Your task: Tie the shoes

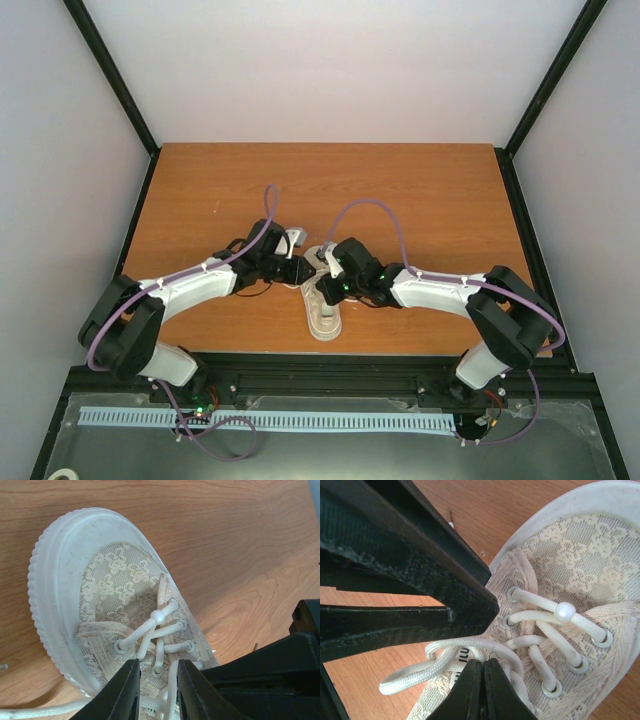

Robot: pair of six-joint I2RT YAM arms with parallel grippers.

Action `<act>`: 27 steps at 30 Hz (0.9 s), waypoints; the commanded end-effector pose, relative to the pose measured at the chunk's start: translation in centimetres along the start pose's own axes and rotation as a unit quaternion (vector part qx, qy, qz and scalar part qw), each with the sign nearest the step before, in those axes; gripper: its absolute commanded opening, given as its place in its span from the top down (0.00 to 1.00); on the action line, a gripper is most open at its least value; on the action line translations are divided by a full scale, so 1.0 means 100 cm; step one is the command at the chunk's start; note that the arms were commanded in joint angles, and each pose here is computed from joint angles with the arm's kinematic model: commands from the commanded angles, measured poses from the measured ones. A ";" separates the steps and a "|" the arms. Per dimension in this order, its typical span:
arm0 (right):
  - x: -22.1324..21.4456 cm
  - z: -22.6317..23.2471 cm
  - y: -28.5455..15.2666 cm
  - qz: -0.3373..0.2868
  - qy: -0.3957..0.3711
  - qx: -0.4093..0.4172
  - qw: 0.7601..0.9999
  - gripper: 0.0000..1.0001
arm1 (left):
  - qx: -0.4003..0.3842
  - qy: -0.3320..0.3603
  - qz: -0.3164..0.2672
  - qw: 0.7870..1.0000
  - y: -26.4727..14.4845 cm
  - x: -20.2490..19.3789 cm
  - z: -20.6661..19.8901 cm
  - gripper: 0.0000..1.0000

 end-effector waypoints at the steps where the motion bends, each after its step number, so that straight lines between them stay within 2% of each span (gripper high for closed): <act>1: 0.003 -0.002 -0.003 -0.020 0.000 -0.011 1.000 0.97 | -0.018 0.019 -0.003 1.000 0.000 0.010 -0.002 0.76; 20: 0.003 -0.001 -0.003 -0.022 0.002 -0.009 1.000 0.97 | 0.041 -0.026 0.001 0.999 0.005 -0.003 0.018 0.77; 27: 0.003 -0.002 -0.003 -0.020 0.002 -0.013 1.000 0.97 | -0.004 -0.002 0.012 1.000 0.010 -0.008 0.010 0.78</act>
Point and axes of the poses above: each gripper's point midway between its finger pads, its own y axis out along the fingers, its own z axis along the line the jaws close on, x = y × z, the point moved 6 cm from there along -y, back along the fingers, and after that the axes turned 10 degrees about y, right-handed, at the moved point
